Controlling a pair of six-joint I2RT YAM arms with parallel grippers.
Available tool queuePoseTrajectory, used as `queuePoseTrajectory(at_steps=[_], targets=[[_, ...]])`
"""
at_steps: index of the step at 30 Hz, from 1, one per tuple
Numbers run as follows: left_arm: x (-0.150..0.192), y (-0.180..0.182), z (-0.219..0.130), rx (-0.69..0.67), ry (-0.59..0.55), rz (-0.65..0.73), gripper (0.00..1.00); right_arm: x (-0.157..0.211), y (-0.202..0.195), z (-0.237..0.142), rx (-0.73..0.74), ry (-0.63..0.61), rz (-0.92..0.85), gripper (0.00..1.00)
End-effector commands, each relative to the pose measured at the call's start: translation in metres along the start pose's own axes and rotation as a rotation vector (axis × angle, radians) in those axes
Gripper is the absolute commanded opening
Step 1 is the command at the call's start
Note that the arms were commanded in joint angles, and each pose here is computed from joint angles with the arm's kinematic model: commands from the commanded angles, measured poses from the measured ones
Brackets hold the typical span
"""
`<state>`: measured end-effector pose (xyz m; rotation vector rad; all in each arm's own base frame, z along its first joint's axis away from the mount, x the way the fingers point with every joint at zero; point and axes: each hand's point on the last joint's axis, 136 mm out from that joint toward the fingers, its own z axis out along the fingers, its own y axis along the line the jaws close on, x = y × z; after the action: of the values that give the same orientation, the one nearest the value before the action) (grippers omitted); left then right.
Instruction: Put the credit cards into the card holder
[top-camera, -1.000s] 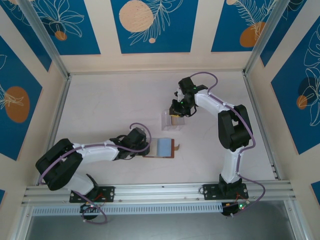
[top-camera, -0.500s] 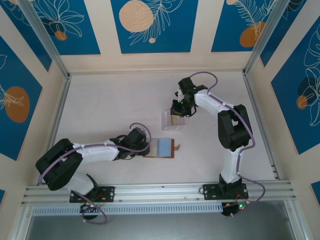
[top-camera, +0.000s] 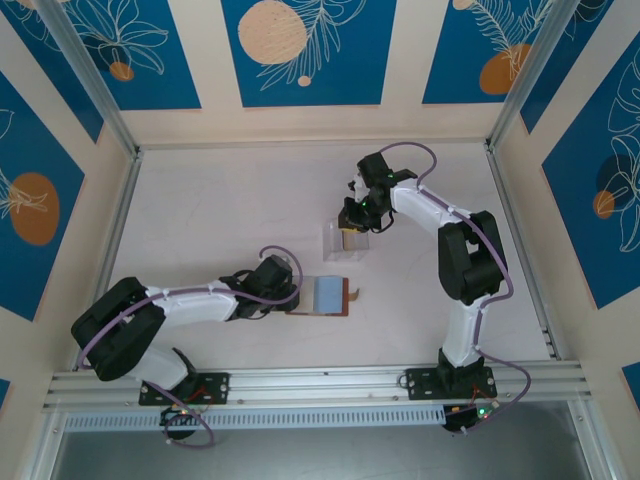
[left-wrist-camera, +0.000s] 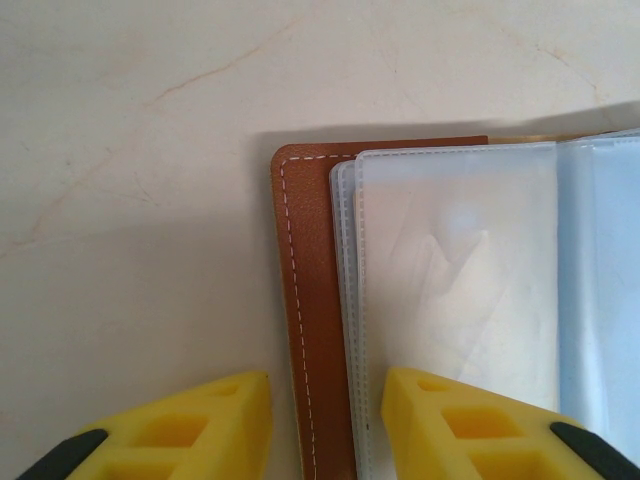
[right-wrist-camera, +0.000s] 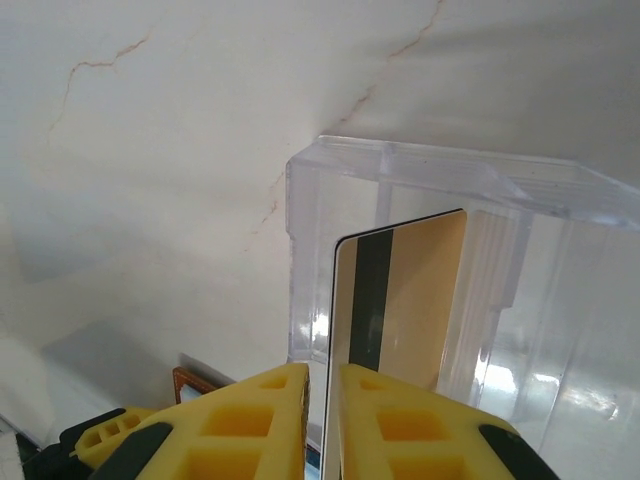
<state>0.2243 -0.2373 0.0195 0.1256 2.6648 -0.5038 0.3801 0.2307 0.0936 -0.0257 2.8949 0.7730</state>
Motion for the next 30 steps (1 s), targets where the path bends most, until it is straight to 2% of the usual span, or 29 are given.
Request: queuePoseTrajectory(at_steps=[1, 30], targets=[[0.034, 0.021, 0.013, -0.063, 0.103, 0.002, 0.36, 0.009, 0.007, -0.003, -0.029, 0.02, -0.009, 0.18], [0.033, 0.021, 0.013, -0.062, 0.103, 0.001, 0.36, 0.013, -0.007, 0.013, 0.049, 0.046, -0.017, 0.18]])
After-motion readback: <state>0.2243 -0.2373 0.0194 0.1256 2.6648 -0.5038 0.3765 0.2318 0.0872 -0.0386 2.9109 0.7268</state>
